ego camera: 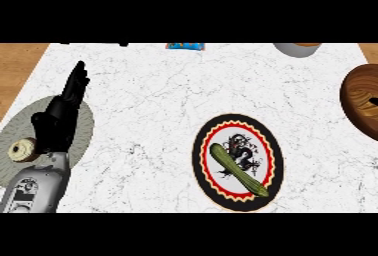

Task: Pick the croissant from the plate and place it in the bowl

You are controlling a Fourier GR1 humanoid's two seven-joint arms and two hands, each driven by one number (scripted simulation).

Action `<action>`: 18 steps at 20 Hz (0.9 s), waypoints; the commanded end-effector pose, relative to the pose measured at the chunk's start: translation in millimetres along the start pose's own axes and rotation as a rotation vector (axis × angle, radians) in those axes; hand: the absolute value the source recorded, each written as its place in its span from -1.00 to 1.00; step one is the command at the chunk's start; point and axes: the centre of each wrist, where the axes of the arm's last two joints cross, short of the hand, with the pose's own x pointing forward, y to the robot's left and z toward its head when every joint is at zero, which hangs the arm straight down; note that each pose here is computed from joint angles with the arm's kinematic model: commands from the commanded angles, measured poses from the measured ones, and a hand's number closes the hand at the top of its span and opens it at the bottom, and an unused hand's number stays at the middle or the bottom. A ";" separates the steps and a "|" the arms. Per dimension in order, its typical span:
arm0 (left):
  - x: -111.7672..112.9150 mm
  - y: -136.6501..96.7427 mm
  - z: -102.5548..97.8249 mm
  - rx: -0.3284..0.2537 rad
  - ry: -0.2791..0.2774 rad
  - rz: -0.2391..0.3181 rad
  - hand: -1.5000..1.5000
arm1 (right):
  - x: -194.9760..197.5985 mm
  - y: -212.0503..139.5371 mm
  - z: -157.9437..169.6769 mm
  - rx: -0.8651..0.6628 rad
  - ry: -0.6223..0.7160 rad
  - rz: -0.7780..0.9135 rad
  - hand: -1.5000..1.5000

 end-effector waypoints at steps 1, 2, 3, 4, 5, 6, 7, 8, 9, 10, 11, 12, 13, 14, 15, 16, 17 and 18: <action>-0.9 -4.4 13.2 0.002 0.004 -0.006 0.00 | -3.9 -29.2 -7.2 -0.059 -0.001 -0.098 -1.00; -1.5 0.2 0.4 0.023 -0.006 -0.005 0.00 | -14.4 -33.4 -0.6 -0.040 -0.012 -0.117 -1.00; 2.5 -4.5 -3.3 0.017 0.008 -0.008 0.00 | -23.1 -40.1 4.4 -0.022 -0.007 -0.122 -1.00; -3.7 -2.0 -1.0 0.020 -0.003 -0.013 0.00 | -20.4 -41.6 1.6 -0.035 0.014 -0.151 -1.00; -6.8 -7.4 -3.4 0.024 0.001 -0.015 0.00 | -16.2 -57.2 -5.1 -0.012 0.009 -0.169 -1.00; -11.6 13.7 9.2 0.021 0.009 -0.018 0.00 | -28.2 -65.3 2.8 -0.015 0.017 -0.204 -1.00; -10.7 4.7 -0.1 0.020 0.007 -0.004 0.00 | -38.0 -68.2 10.5 -0.033 0.015 -0.230 -1.00; 8.5 9.5 -8.5 0.026 0.003 -0.023 0.00 | -38.4 -70.0 10.5 -0.017 0.003 -0.214 -1.00; -9.7 19.1 3.1 0.026 0.003 -0.016 0.00 | -49.5 -71.0 20.0 -0.002 0.018 -0.257 -1.00; -3.2 16.0 0.8 0.036 0.001 -0.012 0.00 | -52.8 -91.0 20.3 0.004 0.005 -0.248 -1.00; -9.3 20.9 7.3 0.033 0.040 -0.014 0.00 | -59.9 -105.8 25.6 0.007 -0.013 -0.311 -1.00; 2.3 14.7 -1.4 0.042 0.010 -0.016 0.00 | -64.0 -98.1 30.1 0.012 -0.001 -0.322 -1.00; -9.2 4.7 0.4 0.037 0.041 -0.017 0.00 | -73.3 -102.1 39.4 0.036 -0.015 -0.329 -1.00; 1.7 14.4 -4.7 0.035 0.035 -0.008 0.00 | -74.5 -111.3 39.8 0.035 -0.027 -0.337 -1.00; 14.8 15.7 -7.8 0.035 0.023 -0.023 0.00 | -79.9 -111.1 45.7 0.064 -0.026 -0.340 -1.00; -25.5 21.1 14.1 0.033 0.027 -0.021 0.00 | -85.7 -126.3 51.5 0.097 -0.033 -0.336 -1.00; -8.0 17.0 1.6 0.039 0.023 -0.006 0.00 | -95.9 -126.7 63.3 0.087 -0.033 -0.343 -1.00; -6.7 15.1 15.4 0.052 0.038 -0.019 0.00 | -86.7 -138.9 52.8 0.101 -0.021 -0.345 -1.00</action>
